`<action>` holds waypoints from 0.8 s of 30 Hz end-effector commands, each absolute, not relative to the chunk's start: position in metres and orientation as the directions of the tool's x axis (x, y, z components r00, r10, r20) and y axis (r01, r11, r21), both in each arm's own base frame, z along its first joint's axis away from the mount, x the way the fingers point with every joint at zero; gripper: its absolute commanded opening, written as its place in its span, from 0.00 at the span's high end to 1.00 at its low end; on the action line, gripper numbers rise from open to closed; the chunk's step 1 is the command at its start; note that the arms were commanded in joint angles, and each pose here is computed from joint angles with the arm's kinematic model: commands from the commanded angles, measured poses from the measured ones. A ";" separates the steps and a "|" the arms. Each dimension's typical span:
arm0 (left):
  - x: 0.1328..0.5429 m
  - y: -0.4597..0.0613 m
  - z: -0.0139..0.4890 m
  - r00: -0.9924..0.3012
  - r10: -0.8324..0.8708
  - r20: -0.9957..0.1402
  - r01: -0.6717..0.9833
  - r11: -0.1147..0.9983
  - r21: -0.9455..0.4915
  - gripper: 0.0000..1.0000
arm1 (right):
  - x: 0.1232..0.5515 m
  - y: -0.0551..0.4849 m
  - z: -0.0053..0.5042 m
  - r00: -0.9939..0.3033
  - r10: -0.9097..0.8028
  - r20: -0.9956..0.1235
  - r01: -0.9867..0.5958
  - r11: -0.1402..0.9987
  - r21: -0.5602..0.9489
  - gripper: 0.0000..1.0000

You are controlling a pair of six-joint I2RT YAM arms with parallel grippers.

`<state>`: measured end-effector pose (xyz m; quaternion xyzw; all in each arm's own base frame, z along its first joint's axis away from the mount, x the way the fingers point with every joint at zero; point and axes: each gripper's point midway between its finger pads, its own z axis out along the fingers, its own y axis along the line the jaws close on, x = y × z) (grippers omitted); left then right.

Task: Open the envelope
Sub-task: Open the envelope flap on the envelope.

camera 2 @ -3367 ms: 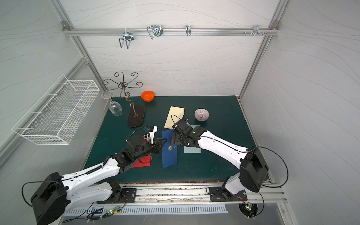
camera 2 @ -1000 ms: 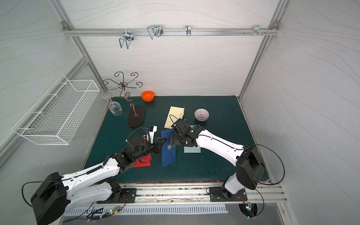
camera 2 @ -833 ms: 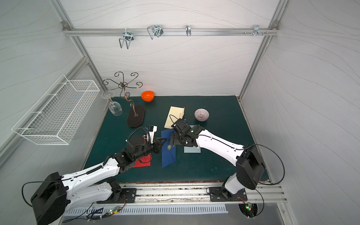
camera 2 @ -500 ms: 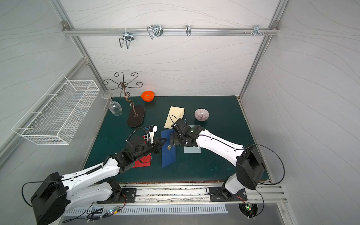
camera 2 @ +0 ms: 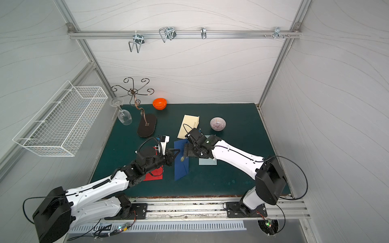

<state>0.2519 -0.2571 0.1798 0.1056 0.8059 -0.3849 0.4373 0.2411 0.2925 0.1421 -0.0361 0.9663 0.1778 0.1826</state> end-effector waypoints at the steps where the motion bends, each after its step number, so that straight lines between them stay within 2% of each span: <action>1: 0.254 -0.258 0.210 -0.530 -0.224 -0.818 0.544 0.650 -0.531 1.00 | 0.241 0.270 0.139 -0.929 0.008 -0.371 -0.093 0.963 0.253 0.07; 24: 0.256 -0.255 0.209 -0.527 -0.225 -0.820 0.531 0.666 -0.524 1.00 | 0.240 0.268 0.140 -0.929 0.004 -0.370 -0.092 0.966 0.243 0.07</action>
